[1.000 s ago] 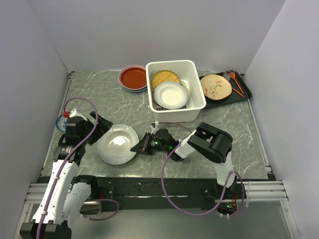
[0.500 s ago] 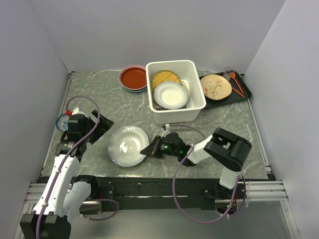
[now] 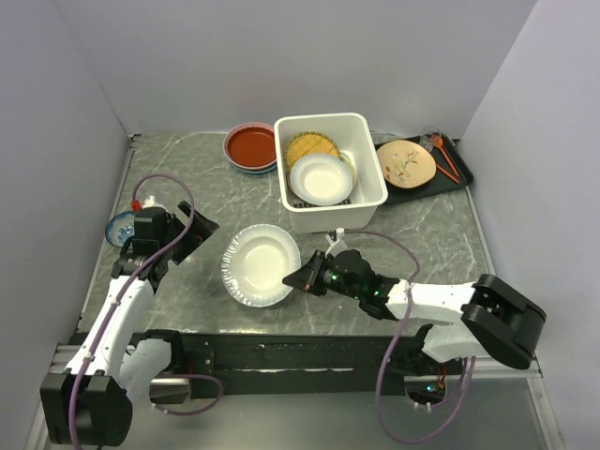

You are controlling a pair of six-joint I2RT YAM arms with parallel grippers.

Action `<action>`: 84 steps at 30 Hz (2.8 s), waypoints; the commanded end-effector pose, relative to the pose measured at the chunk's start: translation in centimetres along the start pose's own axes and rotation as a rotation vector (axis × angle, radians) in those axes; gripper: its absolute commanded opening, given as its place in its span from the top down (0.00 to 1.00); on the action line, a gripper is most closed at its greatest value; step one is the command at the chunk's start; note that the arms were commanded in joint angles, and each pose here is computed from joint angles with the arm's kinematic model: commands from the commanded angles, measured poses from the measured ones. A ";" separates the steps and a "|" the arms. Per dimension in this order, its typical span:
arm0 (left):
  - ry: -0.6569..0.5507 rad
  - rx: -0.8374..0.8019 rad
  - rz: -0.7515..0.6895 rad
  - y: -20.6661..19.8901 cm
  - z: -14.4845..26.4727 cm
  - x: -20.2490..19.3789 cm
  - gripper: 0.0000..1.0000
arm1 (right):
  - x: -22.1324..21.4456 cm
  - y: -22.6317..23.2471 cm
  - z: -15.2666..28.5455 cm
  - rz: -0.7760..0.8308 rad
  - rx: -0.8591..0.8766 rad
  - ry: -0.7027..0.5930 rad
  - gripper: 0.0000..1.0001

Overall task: Place the plates into the plastic bin on the countertop
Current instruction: Pick up the plate at the center of the board, then place the plate in the plastic bin.

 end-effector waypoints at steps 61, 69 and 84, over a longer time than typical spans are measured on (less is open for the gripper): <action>-0.006 0.034 0.003 2.8 -1.0 -2.3 0.01 | 23.7 14.7 6.9 0.225 0.287 -0.470 1.00; -0.006 0.032 -0.009 2.6 -1.6 -1.9 0.01 | 26.7 14.4 8.0 0.220 0.276 -0.535 1.00; 0.061 -0.004 0.007 2.5 -3.3 -2.9 0.01 | 30.2 10.9 8.3 0.187 0.178 -0.572 1.00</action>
Point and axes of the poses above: each gripper's point midway between its finger pads, its own z axis back along the fingers, its own y axis along the line the jaws close on, x = y × z, the point moved 4 cm from there along z, back along the fingers, and after that the axes turned 2 degrees about -z, right-handed, at the moved point
